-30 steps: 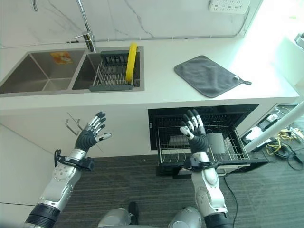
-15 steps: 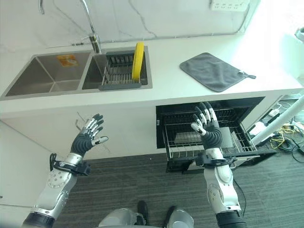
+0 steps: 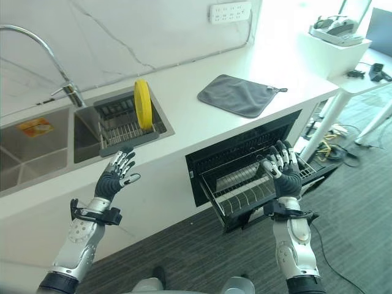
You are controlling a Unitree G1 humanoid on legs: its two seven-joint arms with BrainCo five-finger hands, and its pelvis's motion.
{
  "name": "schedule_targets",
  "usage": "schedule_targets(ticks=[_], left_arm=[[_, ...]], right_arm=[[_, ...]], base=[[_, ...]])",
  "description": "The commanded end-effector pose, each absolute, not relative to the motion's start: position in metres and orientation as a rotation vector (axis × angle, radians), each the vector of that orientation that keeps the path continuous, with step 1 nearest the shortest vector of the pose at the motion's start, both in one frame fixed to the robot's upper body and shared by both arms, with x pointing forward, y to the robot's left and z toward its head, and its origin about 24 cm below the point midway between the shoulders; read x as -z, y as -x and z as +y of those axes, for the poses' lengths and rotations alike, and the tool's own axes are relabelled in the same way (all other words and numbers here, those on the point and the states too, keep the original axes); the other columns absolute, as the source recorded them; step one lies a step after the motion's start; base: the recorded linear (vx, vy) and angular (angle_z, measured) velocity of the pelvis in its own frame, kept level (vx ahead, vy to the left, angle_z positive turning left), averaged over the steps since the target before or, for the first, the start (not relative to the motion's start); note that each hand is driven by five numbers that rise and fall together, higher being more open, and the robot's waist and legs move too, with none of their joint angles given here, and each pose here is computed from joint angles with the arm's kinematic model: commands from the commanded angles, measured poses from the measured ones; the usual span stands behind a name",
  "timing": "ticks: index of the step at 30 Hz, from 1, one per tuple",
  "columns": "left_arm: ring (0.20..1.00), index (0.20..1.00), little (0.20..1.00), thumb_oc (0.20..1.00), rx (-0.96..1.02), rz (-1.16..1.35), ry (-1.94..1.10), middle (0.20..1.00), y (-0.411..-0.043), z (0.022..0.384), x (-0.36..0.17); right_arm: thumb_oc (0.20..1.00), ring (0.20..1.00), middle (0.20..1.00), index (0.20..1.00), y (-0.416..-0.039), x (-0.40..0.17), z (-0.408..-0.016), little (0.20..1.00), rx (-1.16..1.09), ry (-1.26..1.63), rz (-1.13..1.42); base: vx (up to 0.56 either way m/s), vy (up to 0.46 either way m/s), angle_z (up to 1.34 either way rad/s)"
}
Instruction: Place the dishes in the dishwasher.
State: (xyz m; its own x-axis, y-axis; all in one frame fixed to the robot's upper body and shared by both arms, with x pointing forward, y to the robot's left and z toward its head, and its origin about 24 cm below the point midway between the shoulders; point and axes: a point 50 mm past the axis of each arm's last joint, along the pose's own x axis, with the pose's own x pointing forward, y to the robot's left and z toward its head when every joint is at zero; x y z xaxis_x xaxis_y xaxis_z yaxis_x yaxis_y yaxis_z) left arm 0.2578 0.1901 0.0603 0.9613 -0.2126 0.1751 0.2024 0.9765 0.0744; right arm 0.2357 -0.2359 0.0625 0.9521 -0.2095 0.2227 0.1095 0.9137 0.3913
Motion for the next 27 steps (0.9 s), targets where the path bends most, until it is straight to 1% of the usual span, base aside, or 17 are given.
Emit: schedule_targets(ticks=[1, 3, 5, 9, 14, 21, 23, 27], left_arm=[[1.000, 1.000, 1.000, 1.000, 0.237, -0.325, -0.112, 1.000, -0.258, 0.187, -0.091], [1.000, 1.000, 1.000, 1.000, 0.200, -0.289, -0.112, 1.000, -0.257, 0.195, -0.086], [1.000, 1.000, 1.000, 1.000, 0.142, -0.275, -0.131, 1.000, -0.253, 0.208, -0.082], [1.000, 1.000, 1.000, 1.000, 0.138, -0.270, -0.123, 1.000, -0.252, 0.207, -0.080], [1.000, 1.000, 1.000, 1.000, 0.180, -0.278, -0.144, 1.000, -0.251, 0.196, -0.074], [1.000, 1.000, 1.000, 1.000, 0.145, -0.265, -0.125, 1.000, -0.244, 0.200, -0.072], [1.000, 1.000, 1.000, 1.000, 0.167, -0.266, -0.123, 1.000, -0.237, 0.197, -0.069], [1.000, 1.000, 1.000, 1.000, 0.177, -0.255, -0.116, 1.000, -0.236, 0.195, -0.068]], right_arm=[[1.000, 1.000, 1.000, 1.000, -0.242, -0.096, -0.244, 1.000, 0.163, -0.392, -0.449], [1.000, 1.000, 1.000, 1.000, -0.244, -0.095, -0.237, 1.000, 0.124, -0.400, -0.436], [1.000, 1.000, 1.000, 1.000, -0.250, -0.098, -0.224, 1.000, 0.050, -0.405, -0.418], [1.000, 1.000, 1.000, 1.000, -0.251, -0.095, -0.217, 1.000, 0.022, -0.395, -0.392], [1.000, 1.000, 1.000, 1.000, -0.248, -0.090, -0.221, 1.000, 0.027, -0.396, -0.381], [1.000, 1.000, 1.000, 1.000, -0.255, -0.098, -0.212, 1.000, -0.099, -0.321, -0.369], [1.000, 1.000, 1.000, 1.000, -0.261, -0.098, -0.211, 1.000, -0.122, -0.309, -0.348], [1.000, 1.000, 1.000, 1.000, -0.258, -0.094, -0.206, 1.000, -0.116, -0.308, -0.348]], base=[[0.12, 0.285, -0.49], [0.10, 0.273, -0.84], [-0.02, 0.213, -1.64], [0.00, 0.036, -0.87], [0.05, -0.147, 0.04], [0.04, -0.198, 0.13], [0.05, 0.032, -0.02], [0.15, 0.186, -0.17]])
